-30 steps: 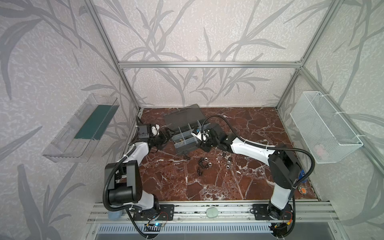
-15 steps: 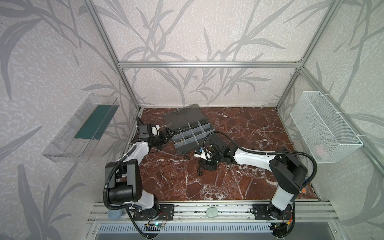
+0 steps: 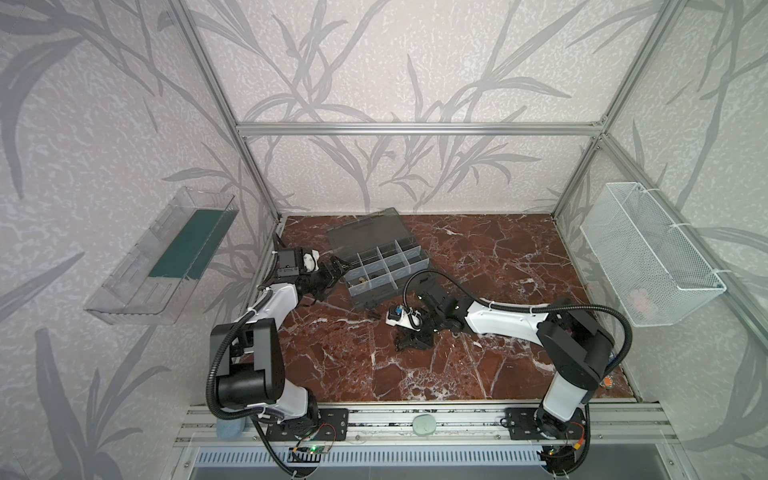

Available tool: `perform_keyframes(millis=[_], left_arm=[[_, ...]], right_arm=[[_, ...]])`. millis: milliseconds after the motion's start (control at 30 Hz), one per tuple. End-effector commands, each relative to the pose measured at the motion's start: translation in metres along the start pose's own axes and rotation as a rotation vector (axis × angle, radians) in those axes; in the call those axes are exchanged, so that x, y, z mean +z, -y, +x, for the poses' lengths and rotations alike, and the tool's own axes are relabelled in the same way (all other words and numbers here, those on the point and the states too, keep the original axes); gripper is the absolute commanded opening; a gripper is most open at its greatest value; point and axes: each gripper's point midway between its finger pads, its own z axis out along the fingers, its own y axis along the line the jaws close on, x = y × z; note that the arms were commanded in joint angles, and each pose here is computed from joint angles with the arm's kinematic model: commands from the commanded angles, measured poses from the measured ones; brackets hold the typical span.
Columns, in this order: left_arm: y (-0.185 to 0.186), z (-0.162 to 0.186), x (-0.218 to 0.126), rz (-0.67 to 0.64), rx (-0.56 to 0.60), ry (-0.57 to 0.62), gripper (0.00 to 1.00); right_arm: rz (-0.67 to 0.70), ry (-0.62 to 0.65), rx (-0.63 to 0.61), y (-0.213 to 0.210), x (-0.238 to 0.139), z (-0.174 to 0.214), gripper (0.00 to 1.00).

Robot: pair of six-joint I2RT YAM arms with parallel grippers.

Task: Sort the screws and nuts into containers
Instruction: 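Move the right gripper back toward the black wing nuts on the table, then lower the right gripper and close it on a black wing nut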

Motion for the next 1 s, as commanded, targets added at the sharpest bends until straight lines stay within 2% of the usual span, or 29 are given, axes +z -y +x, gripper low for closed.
perform_keyframes(millis=[0,167,967], left_arm=[[0.0,-0.005,-0.002,-0.006,0.011,0.008,0.99],[0.0,-0.004,-0.001,-0.007,0.01,0.006,1.0],[-0.002,-0.002,0.0,-0.006,0.012,-0.001,1.0]], right_arm=[[-0.054,-0.024,-0.007,-0.01,0.009,0.014,0.53],[-0.05,-0.059,0.0,-0.008,0.014,0.027,0.51],[-0.091,-0.081,0.041,-0.007,0.031,0.033,0.45]])
